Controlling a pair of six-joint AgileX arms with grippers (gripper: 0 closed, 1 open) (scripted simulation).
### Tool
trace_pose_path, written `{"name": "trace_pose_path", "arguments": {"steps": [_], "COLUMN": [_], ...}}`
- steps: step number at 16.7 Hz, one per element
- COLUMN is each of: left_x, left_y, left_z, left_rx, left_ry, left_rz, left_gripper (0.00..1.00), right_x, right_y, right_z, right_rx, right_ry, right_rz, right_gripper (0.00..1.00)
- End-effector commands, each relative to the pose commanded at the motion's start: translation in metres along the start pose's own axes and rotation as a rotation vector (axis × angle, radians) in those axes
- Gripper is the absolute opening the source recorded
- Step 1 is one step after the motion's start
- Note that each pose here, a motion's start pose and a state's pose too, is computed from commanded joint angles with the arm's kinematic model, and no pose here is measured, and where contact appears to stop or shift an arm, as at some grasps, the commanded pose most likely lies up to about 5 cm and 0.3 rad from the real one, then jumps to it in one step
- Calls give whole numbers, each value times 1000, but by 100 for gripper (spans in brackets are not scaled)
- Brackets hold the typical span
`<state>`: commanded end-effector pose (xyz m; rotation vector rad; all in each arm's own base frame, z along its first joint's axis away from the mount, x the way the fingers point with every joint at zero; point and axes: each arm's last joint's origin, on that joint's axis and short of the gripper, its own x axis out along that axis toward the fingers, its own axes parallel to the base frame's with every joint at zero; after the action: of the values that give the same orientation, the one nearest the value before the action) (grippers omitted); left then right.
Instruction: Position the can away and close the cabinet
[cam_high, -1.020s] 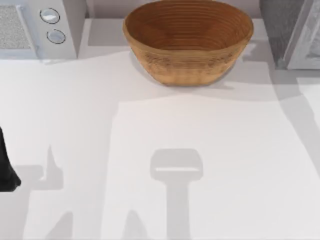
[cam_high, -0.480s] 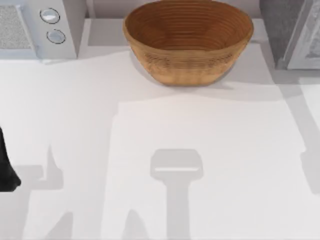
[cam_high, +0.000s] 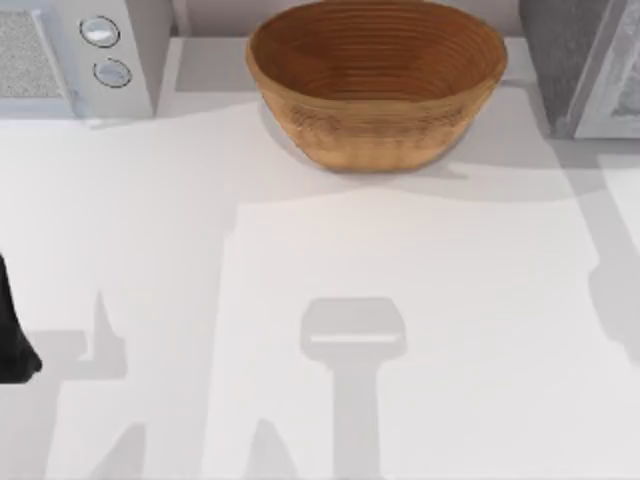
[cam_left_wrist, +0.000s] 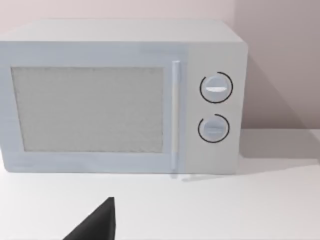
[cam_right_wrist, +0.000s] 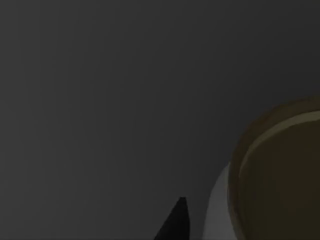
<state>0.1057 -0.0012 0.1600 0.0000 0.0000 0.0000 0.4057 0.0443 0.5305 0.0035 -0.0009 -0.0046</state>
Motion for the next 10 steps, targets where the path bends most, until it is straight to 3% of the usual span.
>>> {"name": "trace_pose_path", "arguments": {"steps": [4,10], "left_x": [0,0], "left_y": [0,0], "left_z": [0,0], "left_rx": [0,0], "left_ry": [0,0], "left_rz": [0,0], "left_gripper": [100,100], "right_x": [0,0], "right_y": [0,0], "right_z": [0,0], "right_rx": [0,0], "right_ry": [0,0], "right_rz": [0,0], "right_gripper": [0,45]}}
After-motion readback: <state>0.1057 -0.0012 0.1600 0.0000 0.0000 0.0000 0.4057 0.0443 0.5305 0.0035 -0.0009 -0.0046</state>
